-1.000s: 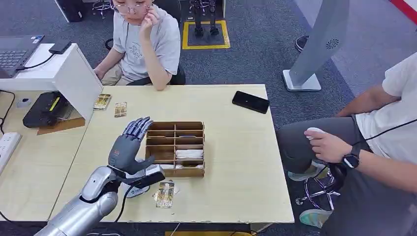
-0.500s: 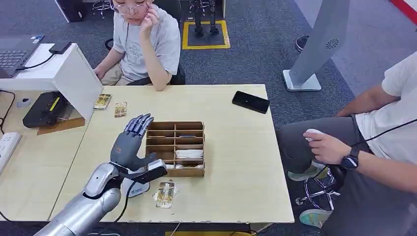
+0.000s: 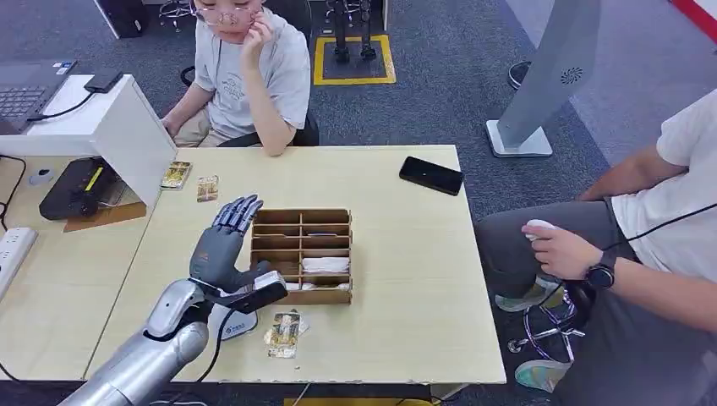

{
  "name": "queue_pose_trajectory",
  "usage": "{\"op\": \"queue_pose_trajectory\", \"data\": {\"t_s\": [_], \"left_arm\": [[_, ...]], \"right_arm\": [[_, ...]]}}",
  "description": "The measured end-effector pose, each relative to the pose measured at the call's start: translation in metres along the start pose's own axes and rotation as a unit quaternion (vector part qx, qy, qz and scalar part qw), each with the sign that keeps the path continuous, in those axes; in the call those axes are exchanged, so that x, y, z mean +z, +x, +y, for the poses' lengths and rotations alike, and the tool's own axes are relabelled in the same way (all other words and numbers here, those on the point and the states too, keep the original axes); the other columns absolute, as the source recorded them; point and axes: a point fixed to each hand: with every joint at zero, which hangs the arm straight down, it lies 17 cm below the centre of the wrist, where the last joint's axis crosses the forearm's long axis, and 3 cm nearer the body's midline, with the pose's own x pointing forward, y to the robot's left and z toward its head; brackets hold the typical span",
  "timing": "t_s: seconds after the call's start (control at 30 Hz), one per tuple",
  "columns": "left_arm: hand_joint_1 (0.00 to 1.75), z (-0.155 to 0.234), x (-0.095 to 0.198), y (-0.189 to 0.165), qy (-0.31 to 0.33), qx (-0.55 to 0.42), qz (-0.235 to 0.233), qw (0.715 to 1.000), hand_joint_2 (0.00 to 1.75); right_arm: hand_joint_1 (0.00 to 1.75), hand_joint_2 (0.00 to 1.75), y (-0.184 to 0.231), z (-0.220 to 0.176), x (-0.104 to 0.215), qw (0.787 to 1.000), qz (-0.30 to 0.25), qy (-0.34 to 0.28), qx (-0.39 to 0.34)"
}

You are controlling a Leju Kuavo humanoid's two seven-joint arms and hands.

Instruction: Pass the card to the sensor for recognition and then transmit it.

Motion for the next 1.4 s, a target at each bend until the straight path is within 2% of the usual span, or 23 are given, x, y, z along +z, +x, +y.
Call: {"op": "queue_pose_trajectory", "data": {"t_s": [1.4], "left_arm": [[0.00, -0.0032, -0.0023, 0.0084, -0.004, 0.009, -0.008, 1.000, 1.75]], "right_arm": [[0.00, 0.00, 0.0043, 0.0034, -0.0034, 1.000, -0.002, -0.001, 0.002]]}}
